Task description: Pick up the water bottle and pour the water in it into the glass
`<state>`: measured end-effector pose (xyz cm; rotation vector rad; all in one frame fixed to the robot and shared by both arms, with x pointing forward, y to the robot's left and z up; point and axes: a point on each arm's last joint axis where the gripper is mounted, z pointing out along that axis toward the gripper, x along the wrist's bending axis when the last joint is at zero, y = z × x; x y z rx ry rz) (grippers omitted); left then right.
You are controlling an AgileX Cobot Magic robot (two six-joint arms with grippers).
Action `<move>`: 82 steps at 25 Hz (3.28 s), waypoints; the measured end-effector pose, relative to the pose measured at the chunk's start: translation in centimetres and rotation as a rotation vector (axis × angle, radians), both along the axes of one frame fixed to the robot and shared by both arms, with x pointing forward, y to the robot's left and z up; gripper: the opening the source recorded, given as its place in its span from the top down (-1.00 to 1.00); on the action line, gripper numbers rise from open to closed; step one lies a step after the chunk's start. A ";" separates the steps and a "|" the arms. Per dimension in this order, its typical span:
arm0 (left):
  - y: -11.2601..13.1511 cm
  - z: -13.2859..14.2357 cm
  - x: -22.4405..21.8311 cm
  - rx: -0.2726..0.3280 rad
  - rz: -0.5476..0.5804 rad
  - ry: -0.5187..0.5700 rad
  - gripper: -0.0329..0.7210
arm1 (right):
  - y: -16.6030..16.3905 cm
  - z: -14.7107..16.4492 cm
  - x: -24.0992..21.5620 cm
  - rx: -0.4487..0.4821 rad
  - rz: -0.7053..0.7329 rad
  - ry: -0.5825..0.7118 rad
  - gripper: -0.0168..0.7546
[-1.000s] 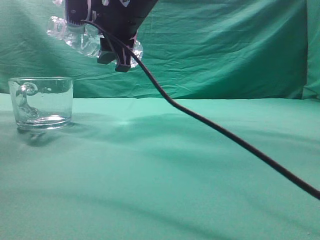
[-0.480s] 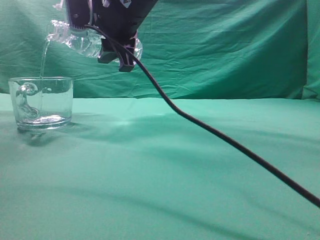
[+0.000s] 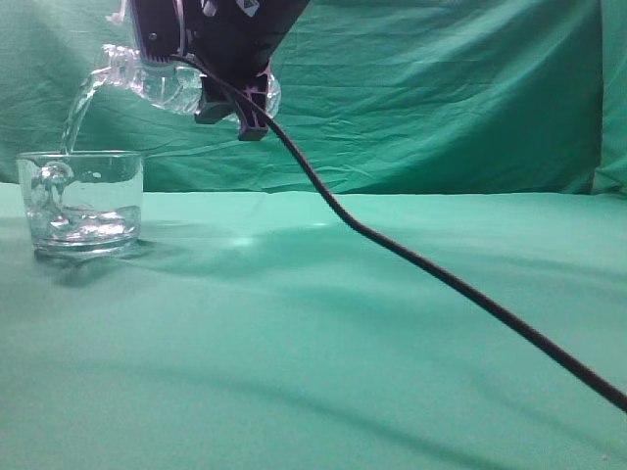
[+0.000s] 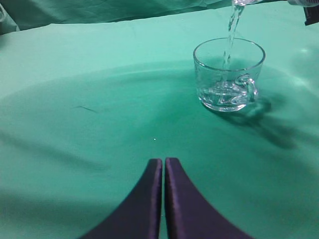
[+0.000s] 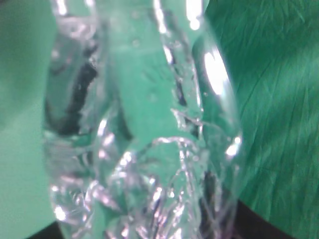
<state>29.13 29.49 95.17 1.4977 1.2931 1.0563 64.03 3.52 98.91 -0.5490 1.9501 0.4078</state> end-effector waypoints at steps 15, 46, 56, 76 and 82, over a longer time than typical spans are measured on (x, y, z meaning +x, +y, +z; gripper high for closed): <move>0.0 0.0 0.0 0.000 0.000 0.000 0.91 | -0.2 -0.1 0.1 -0.018 -0.025 0.002 0.16; 0.0 0.0 0.0 0.000 0.000 0.000 0.91 | -1.3 1.6 -0.3 0.826 -0.614 0.527 0.16; 0.0 0.0 0.0 0.000 0.000 0.000 0.91 | -4.7 9.7 -5.3 0.857 -0.866 0.786 0.16; 0.0 0.0 0.0 0.000 0.000 0.000 0.91 | -17.8 7.7 -11.6 1.212 -0.716 0.725 0.16; 0.0 0.0 0.0 0.000 0.000 0.000 0.91 | -22.5 3.2 -12.5 1.361 -0.804 0.666 0.16</move>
